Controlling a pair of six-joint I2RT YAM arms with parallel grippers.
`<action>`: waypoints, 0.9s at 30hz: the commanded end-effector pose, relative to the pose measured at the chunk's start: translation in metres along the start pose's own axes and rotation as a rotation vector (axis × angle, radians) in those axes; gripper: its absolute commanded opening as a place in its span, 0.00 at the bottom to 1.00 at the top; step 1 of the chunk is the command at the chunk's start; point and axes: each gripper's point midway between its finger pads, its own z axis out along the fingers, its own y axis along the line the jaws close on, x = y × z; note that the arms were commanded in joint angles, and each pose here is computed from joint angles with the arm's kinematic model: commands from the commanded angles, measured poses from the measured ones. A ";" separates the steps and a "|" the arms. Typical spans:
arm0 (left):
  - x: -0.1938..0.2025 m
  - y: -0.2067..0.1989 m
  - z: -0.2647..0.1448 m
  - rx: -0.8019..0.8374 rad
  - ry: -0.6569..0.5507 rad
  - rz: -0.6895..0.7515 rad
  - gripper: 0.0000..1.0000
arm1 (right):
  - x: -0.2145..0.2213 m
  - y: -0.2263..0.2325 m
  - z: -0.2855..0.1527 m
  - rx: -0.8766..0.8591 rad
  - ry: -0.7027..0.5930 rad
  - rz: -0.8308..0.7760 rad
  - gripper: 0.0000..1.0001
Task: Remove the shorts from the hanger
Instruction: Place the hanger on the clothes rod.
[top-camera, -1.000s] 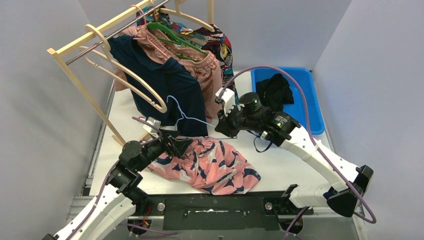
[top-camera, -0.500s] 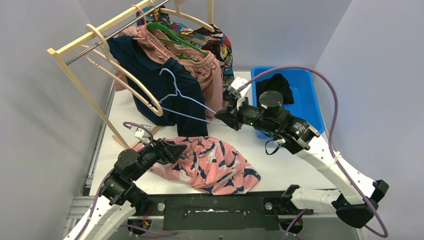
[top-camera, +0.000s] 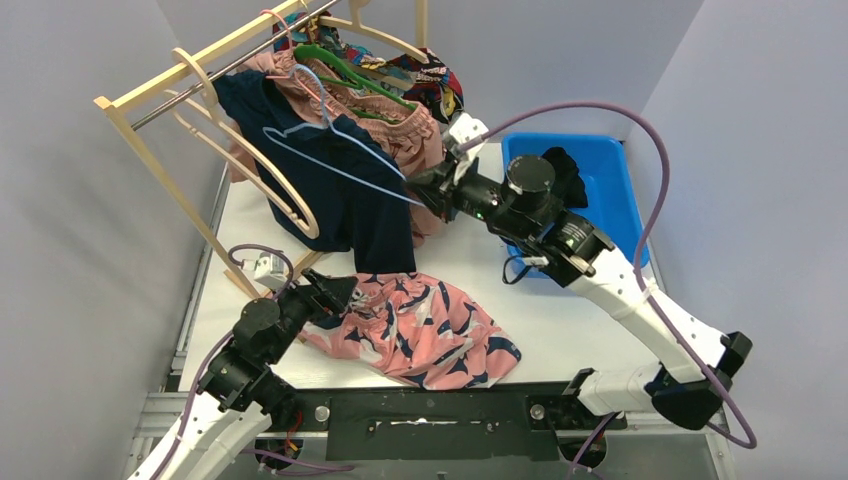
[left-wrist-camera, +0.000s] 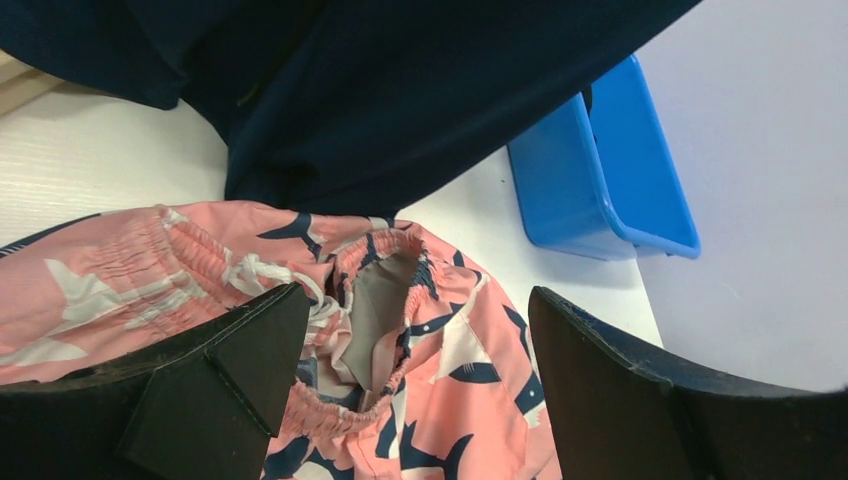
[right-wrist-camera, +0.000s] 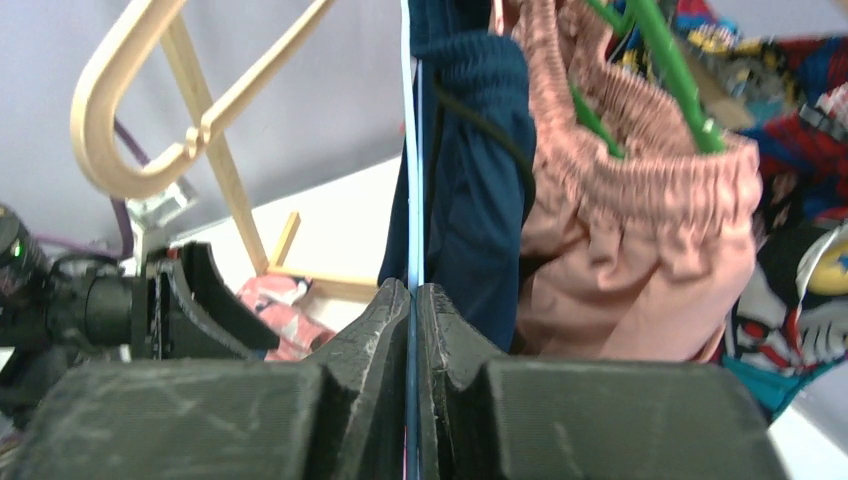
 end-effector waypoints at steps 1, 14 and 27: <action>-0.022 -0.007 0.000 -0.005 -0.075 0.009 0.81 | -0.076 -0.008 0.013 0.042 -0.203 -0.069 0.00; -0.023 0.002 0.001 -0.081 -0.043 0.095 0.81 | -0.080 -0.004 0.081 -0.003 -0.137 -0.056 0.00; -0.033 -0.003 0.001 -0.056 -0.054 0.271 0.81 | -0.059 0.017 0.099 -0.103 -0.060 -0.073 0.02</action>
